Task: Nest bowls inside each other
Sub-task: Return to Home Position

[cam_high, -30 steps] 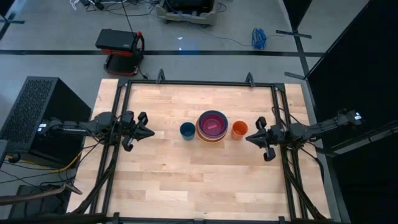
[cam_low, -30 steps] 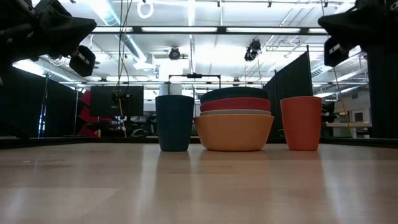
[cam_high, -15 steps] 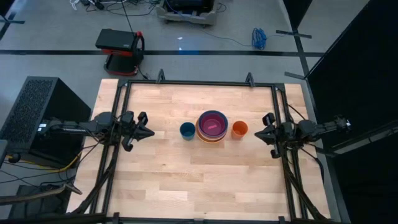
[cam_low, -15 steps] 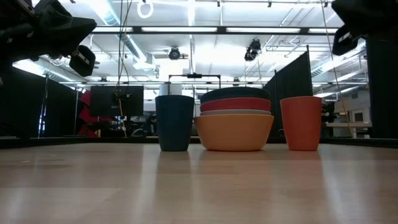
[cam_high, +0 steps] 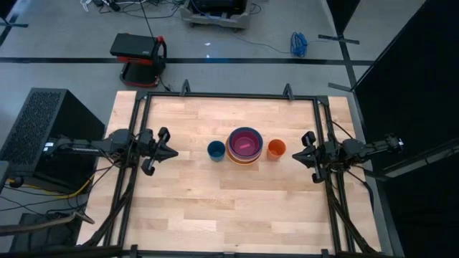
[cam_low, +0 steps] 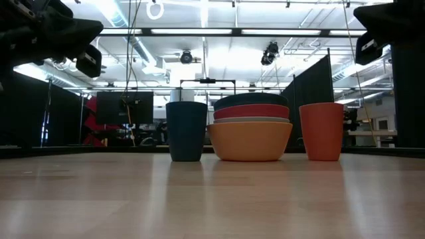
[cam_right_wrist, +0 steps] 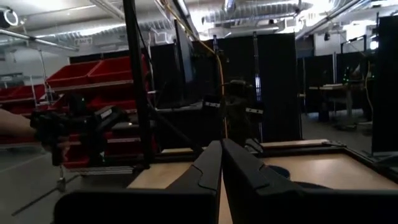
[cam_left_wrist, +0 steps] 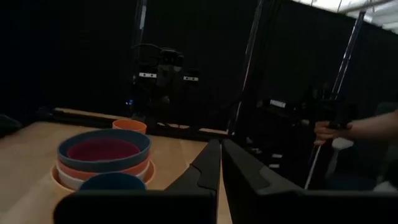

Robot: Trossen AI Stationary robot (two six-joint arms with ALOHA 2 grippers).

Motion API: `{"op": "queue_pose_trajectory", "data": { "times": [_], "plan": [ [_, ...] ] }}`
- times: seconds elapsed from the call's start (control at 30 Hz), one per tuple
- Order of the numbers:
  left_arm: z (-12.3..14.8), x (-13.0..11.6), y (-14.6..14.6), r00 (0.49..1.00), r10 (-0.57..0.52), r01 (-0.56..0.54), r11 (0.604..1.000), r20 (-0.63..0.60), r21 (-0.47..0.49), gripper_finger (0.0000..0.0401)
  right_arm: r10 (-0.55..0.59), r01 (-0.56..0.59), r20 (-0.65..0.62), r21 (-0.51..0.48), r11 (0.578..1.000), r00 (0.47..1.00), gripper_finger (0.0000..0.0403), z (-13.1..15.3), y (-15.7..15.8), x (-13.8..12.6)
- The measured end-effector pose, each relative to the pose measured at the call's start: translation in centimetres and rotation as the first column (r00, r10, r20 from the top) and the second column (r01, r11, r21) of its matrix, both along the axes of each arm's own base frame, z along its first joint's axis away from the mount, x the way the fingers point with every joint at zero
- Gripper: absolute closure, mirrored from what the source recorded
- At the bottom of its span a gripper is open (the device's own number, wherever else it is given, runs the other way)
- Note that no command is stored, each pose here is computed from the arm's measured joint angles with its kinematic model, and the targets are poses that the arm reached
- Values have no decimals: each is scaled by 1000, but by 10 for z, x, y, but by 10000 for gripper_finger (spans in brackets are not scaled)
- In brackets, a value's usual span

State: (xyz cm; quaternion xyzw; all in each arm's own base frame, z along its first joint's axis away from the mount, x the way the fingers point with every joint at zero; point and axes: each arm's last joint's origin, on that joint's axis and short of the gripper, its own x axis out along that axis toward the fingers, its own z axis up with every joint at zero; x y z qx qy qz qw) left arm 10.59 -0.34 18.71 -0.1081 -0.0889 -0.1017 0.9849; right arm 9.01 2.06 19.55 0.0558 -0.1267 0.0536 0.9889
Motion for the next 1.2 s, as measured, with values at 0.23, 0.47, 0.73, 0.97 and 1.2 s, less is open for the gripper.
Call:
{"op": "queue_pose_trajectory", "data": {
  "times": [0.23, 0.47, 0.73, 0.97, 1.2],
  "plan": [
    [-1, 0, 0, 1000, 15, -15, 997, 5, 75, 400, 5, -5, -73, -2, 1000, 997, 403, -7, 0, 2],
    [-2, 0, 0, 1000, 23, -23, 993, 1, 116, 399, 11, -10, -129, 13, 1000, 992, 403, -12, 1, 2],
    [-3, 1, 0, 1000, 29, -29, 988, -2, 154, 397, 17, -12, -171, 29, 1000, 985, 403, -16, 1, 3],
    [-3, 1, 0, 1000, 29, -28, 988, -2, 153, 400, 83, -71, -175, 76, 995, 981, 403, -16, 2, 3],
    [-3, 1, 0, 1000, 29, -28, 988, -2, 153, 398, 132, -101, -180, 173, 980, 975, 403, -16, 3, 2]
  ]
}}
